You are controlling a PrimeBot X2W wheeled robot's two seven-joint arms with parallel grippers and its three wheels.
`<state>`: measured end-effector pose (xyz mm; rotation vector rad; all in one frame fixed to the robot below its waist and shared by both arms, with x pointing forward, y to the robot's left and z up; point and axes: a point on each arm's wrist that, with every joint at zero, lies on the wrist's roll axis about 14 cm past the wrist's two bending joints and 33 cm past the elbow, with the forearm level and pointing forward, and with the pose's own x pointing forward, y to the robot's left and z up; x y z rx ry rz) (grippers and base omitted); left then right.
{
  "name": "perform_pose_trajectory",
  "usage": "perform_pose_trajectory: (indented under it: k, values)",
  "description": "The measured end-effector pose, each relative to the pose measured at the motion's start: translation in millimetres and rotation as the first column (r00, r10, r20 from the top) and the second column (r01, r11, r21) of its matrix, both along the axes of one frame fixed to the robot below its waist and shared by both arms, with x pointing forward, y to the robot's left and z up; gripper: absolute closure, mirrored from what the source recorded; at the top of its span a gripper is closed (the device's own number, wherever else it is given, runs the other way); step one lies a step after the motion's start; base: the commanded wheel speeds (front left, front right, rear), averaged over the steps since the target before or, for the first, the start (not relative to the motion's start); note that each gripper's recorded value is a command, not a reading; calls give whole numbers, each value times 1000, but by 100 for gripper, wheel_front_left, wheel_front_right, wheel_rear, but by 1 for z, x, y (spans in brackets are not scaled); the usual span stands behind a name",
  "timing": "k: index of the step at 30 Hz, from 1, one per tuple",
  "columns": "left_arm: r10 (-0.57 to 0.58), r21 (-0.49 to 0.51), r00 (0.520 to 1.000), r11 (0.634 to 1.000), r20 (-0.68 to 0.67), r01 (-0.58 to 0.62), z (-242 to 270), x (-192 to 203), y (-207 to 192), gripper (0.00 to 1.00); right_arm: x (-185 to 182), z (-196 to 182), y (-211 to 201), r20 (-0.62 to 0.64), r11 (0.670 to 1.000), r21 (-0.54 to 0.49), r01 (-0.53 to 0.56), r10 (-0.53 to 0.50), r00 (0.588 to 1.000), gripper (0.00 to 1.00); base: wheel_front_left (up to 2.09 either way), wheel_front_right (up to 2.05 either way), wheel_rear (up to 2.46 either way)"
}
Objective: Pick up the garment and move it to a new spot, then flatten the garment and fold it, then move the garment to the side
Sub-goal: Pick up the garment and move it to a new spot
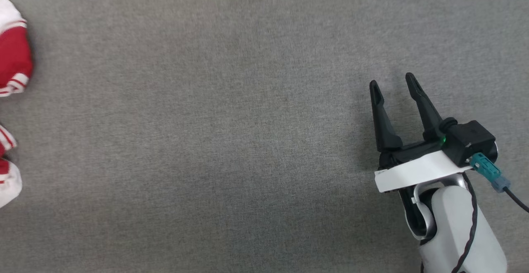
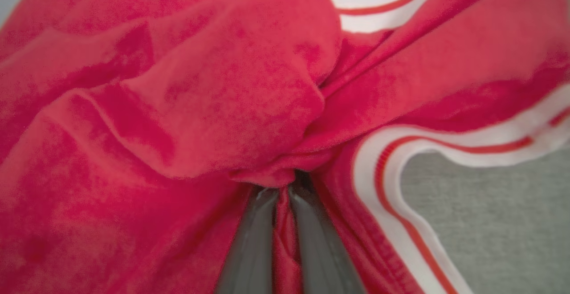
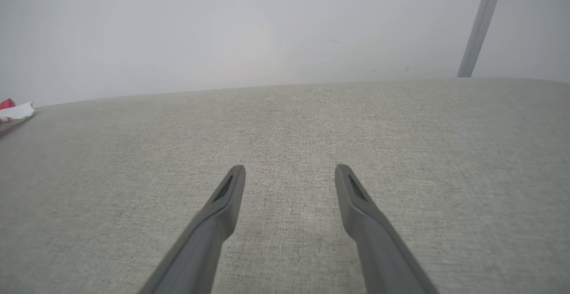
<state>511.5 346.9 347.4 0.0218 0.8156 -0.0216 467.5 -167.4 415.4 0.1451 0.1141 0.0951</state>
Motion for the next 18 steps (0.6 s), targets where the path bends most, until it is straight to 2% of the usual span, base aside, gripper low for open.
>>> perform_pose_trajectory:
  k: [5, 8, 11, 15, 18]
  values:
    - [-48, 5, 978, 999, 205, 48, 42, 14, -15, 100, -6, 20, 4, 37, 1000, 25, -6, 5, 999, 0, 0, 0, 0]
    - [-117, 3, 932, 992, 342, 123, 84, 31, -37, 100, -13, 34, 3, 63, 999, 52, 5, -8, 998, 0, 0, 0, 0]
    - [-221, 25, 882, 973, 417, 231, 114, 39, -67, 100, -19, 47, -2, 87, 997, 73, 19, -26, 996, 0, 0, 0, 0]
    - [-371, 28, 785, 910, 496, 413, 144, 54, -134, 100, -30, 52, -16, 90, 994, 93, 64, -72, 993, 0, 0, 0, 0]
    - [-484, 17, 699, 828, 526, 560, 158, 56, -194, 100, -35, 56, -27, 95, 989, 108, 97, -108, 990, 0, 0, 0, 0]
